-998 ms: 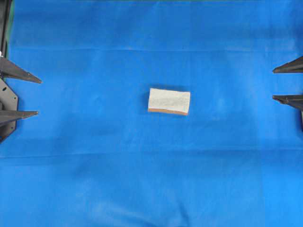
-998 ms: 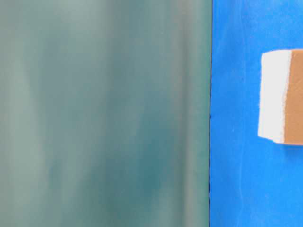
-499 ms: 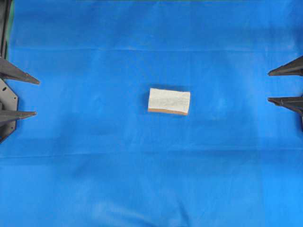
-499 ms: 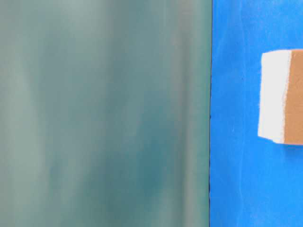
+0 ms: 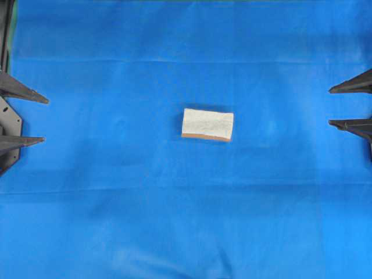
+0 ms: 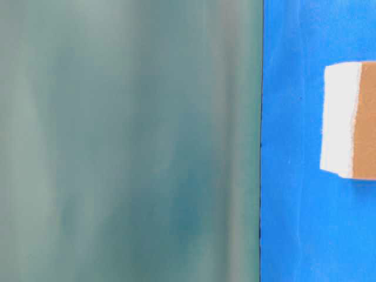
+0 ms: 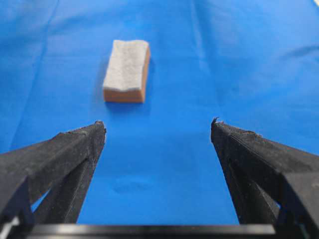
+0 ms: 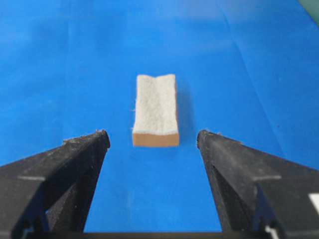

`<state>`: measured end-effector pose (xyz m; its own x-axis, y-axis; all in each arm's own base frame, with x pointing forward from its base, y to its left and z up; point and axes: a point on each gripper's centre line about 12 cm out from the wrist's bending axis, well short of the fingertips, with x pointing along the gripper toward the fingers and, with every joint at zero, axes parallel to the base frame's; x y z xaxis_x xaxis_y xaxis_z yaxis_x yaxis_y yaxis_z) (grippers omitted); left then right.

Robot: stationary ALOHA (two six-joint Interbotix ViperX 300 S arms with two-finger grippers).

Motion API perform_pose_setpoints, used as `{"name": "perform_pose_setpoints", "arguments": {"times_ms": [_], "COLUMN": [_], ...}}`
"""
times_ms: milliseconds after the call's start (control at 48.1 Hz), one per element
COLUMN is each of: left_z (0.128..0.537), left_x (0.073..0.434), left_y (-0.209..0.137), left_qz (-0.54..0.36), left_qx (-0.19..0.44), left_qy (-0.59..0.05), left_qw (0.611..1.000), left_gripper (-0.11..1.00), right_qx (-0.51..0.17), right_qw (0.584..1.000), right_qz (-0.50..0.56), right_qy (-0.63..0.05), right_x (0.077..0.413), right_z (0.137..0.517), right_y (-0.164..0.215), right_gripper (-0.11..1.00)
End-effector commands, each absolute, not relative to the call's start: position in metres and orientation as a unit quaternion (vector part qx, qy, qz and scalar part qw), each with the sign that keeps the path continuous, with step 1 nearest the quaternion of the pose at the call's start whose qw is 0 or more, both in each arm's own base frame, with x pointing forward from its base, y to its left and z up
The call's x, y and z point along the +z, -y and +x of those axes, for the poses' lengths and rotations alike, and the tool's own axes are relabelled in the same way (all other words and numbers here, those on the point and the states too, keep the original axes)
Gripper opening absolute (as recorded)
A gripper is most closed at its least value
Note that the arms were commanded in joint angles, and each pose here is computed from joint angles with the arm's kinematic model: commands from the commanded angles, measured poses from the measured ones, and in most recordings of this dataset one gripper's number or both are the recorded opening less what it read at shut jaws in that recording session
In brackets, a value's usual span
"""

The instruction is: Hand over the sponge with the left arm and wipe it with the right arm.

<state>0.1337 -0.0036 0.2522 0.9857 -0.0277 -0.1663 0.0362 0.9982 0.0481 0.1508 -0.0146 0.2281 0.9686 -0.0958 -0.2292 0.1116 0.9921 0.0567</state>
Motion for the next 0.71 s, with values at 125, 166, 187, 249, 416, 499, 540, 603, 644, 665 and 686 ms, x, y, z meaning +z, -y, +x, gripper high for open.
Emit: {"name": "perform_pose_setpoints", "arguments": {"times_ms": [125,166,187,249,416,499,540,603,644,665,686], "left_z": [0.1347,0.1346,0.1346,0.1347,0.1349,0.1352,0.1353,0.1353,0.1353,0.1353,0.1353], "left_x": [0.255,0.2548,0.2542,0.2542,0.2515,0.2486,0.248,0.2471,0.2471,0.2478,0.2471], "left_y": [0.0029,0.0027,0.0026,0.0024,0.0024,0.0024,0.0023,0.0023,0.0023,0.0023,0.0023], "left_qz": [0.023,0.023,0.024,0.024,0.022,0.022,0.022,0.022,0.022,0.022,0.021], "left_qx": [-0.013,-0.012,-0.012,-0.011,-0.011,-0.011,-0.011,-0.011,-0.011,-0.011,-0.011], "left_qy": [-0.079,-0.079,-0.08,-0.08,-0.08,-0.079,-0.077,-0.077,-0.077,-0.076,-0.077], "left_qw": [0.997,0.997,0.996,0.996,0.996,0.997,0.997,0.997,0.997,0.997,0.997], "left_gripper": [0.92,0.93,0.93,0.93,0.93,0.93,0.93,0.93,0.93,0.93,0.93], "right_qx": [-0.051,-0.051,-0.051,-0.051,-0.051,-0.051,-0.051,-0.051,-0.051,-0.051,-0.051], "right_qw": [0.992,0.992,0.992,0.992,0.992,0.992,0.992,0.992,0.992,0.992,0.992], "right_qz": [0.036,0.036,0.036,0.036,0.037,0.037,0.036,0.036,0.037,0.037,0.036], "right_qy": [-0.111,-0.111,-0.111,-0.111,-0.111,-0.112,-0.112,-0.111,-0.112,-0.112,-0.112], "right_x": [0.2319,0.2319,0.2319,0.2319,0.2313,0.2305,0.2305,0.2311,0.2305,0.2305,0.2305], "right_z": [0.1533,0.1533,0.1533,0.1533,0.1535,0.1536,0.1536,0.1536,0.1536,0.1536,0.1536], "right_y": [0.0145,0.0145,0.0145,0.0145,0.0144,0.0145,0.0145,0.0145,0.0145,0.0145,0.0145], "right_gripper": [0.72,0.72,0.72,0.72,0.72,0.72,0.72,0.72,0.72,0.72,0.72]}}
